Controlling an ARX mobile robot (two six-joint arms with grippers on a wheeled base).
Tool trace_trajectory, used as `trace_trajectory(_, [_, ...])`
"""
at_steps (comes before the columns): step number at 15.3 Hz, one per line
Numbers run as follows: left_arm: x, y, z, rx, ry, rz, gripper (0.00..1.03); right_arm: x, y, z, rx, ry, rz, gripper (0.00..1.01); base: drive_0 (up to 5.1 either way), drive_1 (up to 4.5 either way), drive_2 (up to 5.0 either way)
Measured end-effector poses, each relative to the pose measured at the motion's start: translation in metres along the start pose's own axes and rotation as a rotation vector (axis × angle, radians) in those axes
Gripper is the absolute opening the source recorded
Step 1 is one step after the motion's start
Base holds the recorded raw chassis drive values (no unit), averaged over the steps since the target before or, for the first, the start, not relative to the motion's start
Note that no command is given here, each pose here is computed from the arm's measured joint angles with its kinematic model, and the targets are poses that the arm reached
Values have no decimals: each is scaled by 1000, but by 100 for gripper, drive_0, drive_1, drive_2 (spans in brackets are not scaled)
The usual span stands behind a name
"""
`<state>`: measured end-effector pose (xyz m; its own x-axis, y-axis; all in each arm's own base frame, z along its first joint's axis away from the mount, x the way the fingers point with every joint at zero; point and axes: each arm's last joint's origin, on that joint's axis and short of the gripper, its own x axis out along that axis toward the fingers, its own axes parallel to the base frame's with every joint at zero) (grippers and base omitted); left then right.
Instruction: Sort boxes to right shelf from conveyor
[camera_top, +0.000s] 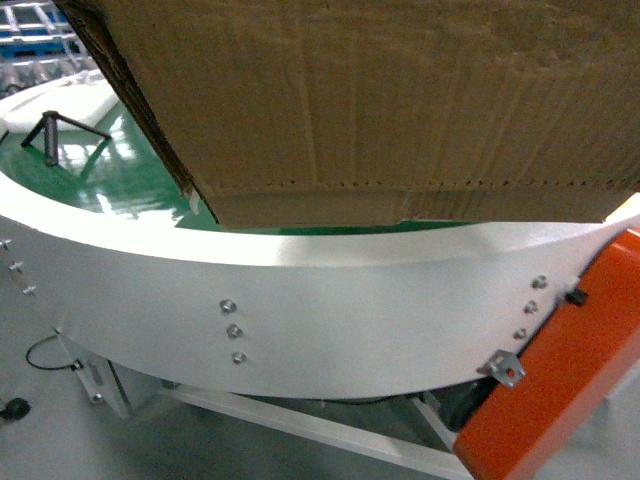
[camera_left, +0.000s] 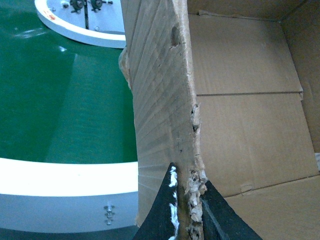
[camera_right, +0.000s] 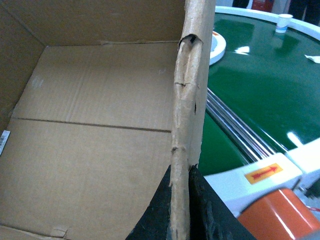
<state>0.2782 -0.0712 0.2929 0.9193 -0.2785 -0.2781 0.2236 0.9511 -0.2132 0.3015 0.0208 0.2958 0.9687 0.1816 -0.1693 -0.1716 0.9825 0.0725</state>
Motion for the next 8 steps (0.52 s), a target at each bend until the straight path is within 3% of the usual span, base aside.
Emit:
trace_trajectory(4, [0, 0, 0, 0, -1, -1, 3, 0, 0, 0, 0, 1, 0, 4, -157, -582, 267])
trace_trajectory(8, [-1, 0, 1, 1, -7, -2, 3, 0, 0, 1, -1, -4, 0, 4, -154, -154, -154])
